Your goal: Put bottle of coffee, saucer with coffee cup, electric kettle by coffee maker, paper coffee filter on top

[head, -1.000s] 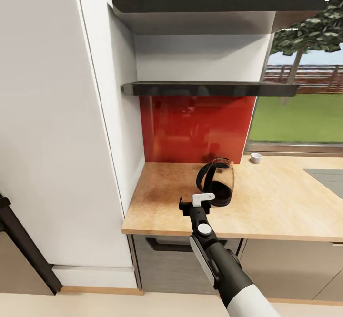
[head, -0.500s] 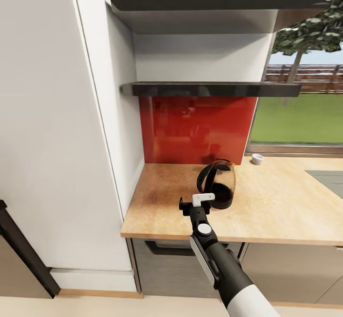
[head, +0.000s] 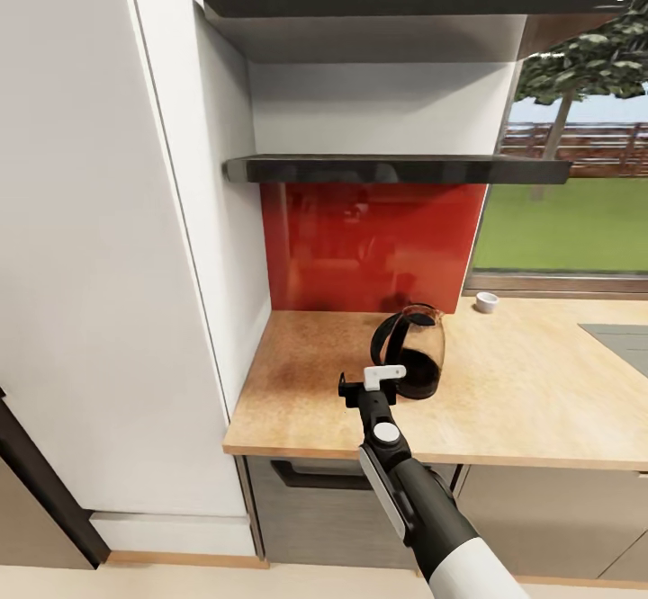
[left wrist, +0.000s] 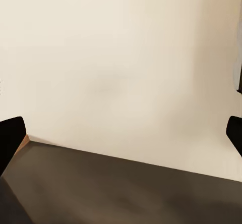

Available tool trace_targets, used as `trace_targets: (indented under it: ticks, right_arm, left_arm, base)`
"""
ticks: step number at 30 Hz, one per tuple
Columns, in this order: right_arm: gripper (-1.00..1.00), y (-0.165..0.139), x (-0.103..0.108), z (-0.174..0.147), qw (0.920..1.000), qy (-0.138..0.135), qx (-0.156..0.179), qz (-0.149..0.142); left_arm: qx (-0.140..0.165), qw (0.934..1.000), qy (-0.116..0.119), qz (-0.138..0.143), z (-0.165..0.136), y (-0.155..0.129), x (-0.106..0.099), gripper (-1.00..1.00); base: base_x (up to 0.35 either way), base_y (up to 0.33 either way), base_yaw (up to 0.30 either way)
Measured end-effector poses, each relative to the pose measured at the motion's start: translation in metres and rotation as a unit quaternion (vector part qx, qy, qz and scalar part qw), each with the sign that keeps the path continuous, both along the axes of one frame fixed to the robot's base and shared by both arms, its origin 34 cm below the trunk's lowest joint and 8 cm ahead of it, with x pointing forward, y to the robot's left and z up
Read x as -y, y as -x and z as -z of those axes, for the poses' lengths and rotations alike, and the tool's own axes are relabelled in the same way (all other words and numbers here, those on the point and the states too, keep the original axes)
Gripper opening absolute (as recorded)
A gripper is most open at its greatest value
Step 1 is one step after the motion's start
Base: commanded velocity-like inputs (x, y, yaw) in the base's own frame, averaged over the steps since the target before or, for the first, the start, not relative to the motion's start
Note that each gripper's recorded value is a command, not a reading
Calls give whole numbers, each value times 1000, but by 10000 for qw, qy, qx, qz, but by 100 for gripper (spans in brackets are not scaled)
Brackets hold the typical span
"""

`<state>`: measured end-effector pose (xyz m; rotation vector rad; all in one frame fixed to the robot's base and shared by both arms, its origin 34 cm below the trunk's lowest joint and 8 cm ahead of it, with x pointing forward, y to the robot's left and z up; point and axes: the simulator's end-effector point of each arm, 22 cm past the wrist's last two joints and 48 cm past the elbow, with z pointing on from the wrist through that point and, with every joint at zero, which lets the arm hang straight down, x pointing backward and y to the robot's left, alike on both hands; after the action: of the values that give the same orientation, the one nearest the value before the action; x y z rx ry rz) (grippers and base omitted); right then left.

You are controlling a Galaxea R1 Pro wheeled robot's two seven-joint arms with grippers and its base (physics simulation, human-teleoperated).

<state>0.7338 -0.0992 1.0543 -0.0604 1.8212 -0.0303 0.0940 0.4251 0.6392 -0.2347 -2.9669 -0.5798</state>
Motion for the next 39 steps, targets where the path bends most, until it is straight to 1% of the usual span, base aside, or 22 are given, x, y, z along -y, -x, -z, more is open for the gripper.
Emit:
trace_targets:
  ticks: [9,16,34,39]
  right_arm:
    - [100,0,0,0,10000,1,0,-1]
    - [100,0,0,0,10000,-5,5,5]
    - [100,0,1,0,10000,-7,-3,15]
    - [100,0,1,0,10000,-7,-2,15]
  left_arm:
    - [0,10000,0,0,0,0,0,100]
    - [1,10000,0,0,0,0,0,100]
    - [-1,10000,-6,0,0,0,-1,100]
    - [0,10000,-6,0,0,0,-1,100]
  base:
    - [0,0,0]
    - [160,0,0]
    - [18,0,0]
    - [106,-74,0]
